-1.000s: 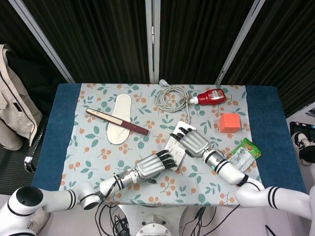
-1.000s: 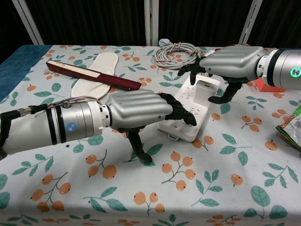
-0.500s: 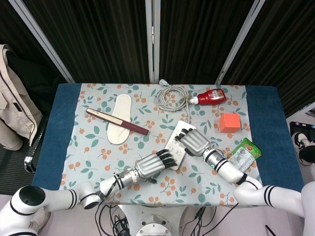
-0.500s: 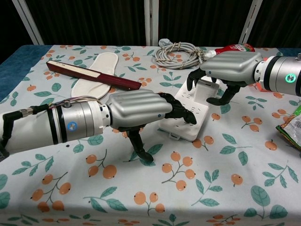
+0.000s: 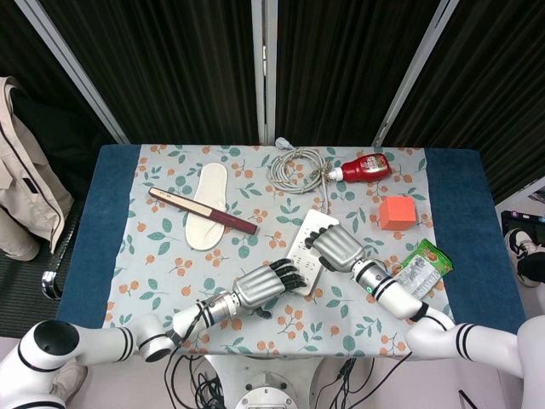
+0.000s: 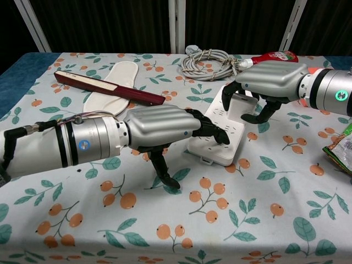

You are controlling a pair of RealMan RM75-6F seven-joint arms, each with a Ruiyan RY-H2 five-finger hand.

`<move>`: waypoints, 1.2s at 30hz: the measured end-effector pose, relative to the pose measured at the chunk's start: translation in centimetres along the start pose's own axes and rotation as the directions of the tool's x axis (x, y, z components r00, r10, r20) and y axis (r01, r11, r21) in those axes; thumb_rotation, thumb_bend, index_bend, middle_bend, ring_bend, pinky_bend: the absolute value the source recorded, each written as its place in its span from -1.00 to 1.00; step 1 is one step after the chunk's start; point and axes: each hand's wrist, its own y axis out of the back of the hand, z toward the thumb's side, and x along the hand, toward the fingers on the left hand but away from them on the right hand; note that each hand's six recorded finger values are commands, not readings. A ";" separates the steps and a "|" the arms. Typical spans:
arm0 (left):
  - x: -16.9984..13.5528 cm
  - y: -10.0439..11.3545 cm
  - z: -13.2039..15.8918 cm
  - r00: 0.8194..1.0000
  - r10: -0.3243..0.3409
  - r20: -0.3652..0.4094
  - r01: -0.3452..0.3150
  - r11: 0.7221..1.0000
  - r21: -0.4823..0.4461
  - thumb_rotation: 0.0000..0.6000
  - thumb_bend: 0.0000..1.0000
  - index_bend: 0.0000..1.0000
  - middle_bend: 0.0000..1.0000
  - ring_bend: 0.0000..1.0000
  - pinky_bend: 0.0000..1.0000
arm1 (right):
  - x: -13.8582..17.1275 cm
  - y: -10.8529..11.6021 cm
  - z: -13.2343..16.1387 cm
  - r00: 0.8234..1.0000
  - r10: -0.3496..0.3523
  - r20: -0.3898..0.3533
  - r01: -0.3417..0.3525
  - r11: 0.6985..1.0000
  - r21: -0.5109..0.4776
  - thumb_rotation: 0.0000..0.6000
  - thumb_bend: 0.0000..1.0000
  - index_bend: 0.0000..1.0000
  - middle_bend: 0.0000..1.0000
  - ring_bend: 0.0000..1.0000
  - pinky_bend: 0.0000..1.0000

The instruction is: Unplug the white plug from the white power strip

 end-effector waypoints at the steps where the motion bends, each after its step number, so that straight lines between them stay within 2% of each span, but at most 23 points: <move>1: 0.0 0.0 0.0 1.000 -0.001 0.000 0.001 1.000 -0.004 1.00 -0.84 -0.70 -0.64 -0.81 -0.81 | 0.0 0.0 0.0 1.000 -0.007 -0.003 0.007 1.000 -0.004 1.00 0.10 0.45 0.17 -0.03 0.08; 6: -0.1 0.1 0.0 1.000 -0.004 0.001 0.004 1.000 -0.018 1.00 -0.84 -0.70 -0.64 -0.81 -0.81 | 0.2 0.2 0.0 0.999 -0.038 -0.020 0.038 0.999 -0.009 1.00 0.17 0.63 0.27 0.06 0.15; 12: -0.1 -0.1 -0.1 1.000 -0.016 -0.001 0.016 0.999 -0.034 1.00 -0.84 -0.70 -0.64 -0.81 -0.81 | 0.6 0.1 -0.3 0.997 -0.068 -0.033 0.068 0.997 -0.021 1.00 0.19 0.74 0.32 0.09 0.18; 22: 0.2 0.0 -0.2 0.999 -0.042 -0.003 0.042 0.994 -0.106 1.00 -0.84 -0.70 -0.64 -0.81 -0.81 | 1.1 -0.8 -1.0 0.995 -0.086 -0.039 0.085 0.996 -0.027 1.00 0.20 0.82 0.35 0.12 0.20; 29: 0.6 0.4 -0.4 0.998 -0.058 -0.005 0.056 0.981 -0.187 1.00 -0.84 -0.70 -0.64 -0.81 -0.81 | 1.2 -0.9 -1.3 0.993 -0.111 -0.050 0.110 0.994 -0.030 1.00 0.20 0.85 0.37 0.13 0.22; 36: 0.9 0.6 -0.9 0.997 -0.071 -0.014 0.066 0.972 -0.224 1.00 -0.84 -0.70 -0.65 -0.81 -0.81 | 1.3 -1.0 -1.4 0.990 -0.128 -0.054 0.126 0.991 -0.038 1.00 0.21 0.87 0.38 0.14 0.23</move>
